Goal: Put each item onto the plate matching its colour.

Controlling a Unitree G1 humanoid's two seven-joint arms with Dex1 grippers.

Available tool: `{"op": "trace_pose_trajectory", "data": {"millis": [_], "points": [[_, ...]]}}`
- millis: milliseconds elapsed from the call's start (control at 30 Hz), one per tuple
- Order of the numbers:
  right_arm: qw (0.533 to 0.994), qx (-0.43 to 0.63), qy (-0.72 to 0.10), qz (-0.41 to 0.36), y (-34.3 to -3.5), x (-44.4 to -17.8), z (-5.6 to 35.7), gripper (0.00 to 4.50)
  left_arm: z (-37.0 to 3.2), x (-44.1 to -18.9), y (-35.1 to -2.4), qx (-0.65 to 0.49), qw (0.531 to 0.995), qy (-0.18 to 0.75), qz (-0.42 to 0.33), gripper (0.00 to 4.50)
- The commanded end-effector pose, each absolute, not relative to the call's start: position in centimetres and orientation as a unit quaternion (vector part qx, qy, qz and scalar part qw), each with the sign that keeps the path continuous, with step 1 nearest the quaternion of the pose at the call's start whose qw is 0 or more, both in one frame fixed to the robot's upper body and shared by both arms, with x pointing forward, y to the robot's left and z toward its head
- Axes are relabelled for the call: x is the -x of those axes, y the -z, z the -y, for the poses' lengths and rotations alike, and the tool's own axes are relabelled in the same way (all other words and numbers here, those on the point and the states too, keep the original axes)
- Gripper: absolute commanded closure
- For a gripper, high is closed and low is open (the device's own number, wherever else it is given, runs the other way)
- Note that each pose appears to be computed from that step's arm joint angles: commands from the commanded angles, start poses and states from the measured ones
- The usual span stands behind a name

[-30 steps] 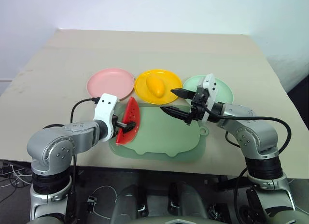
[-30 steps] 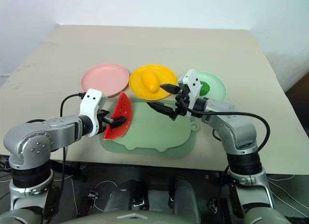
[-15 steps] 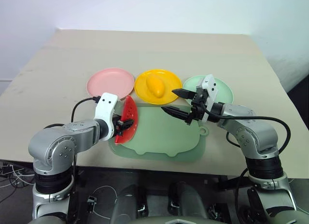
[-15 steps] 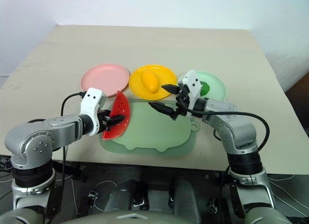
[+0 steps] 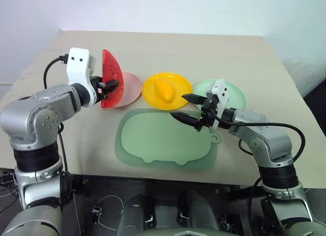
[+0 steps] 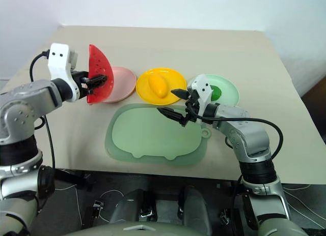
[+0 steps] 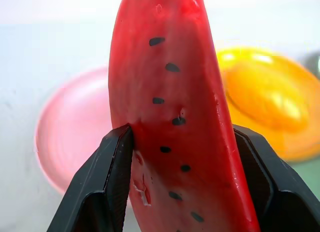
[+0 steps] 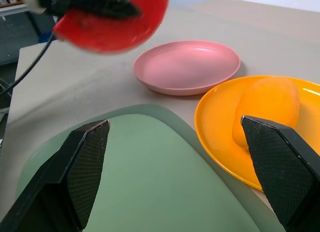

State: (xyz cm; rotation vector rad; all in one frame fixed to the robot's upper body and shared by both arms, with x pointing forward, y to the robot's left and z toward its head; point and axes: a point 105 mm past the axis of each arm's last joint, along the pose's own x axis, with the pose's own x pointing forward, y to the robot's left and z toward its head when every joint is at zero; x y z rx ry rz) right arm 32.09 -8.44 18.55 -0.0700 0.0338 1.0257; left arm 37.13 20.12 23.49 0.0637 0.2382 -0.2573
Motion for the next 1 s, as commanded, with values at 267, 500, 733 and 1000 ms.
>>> {"op": "trace_pose_trajectory", "data": {"millis": [267, 500, 733, 1000], "points": [[0.874, 0.046, -0.483, 0.014, -19.9, -32.3, 8.4, 0.0, -21.6, -43.3, -21.3, -0.045, 0.992, 0.087, -0.077, 2.04], [0.878, 0.048, -0.476, 0.014, -19.9, -32.4, 8.6, 0.0, -21.1, -44.4, -18.1, -0.008, 0.988, 0.096, -0.118, 2.04], [0.878, 0.049, -0.475, 0.015, -19.9, -32.3, 8.5, 0.0, -21.0, -44.6, -17.8, 0.001, 0.987, 0.104, -0.119, 1.12], [0.878, 0.05, -0.476, 0.014, -19.7, -32.2, 8.4, 0.0, -20.7, -44.0, -19.5, -0.007, 0.989, 0.116, -0.097, 0.08]]}}
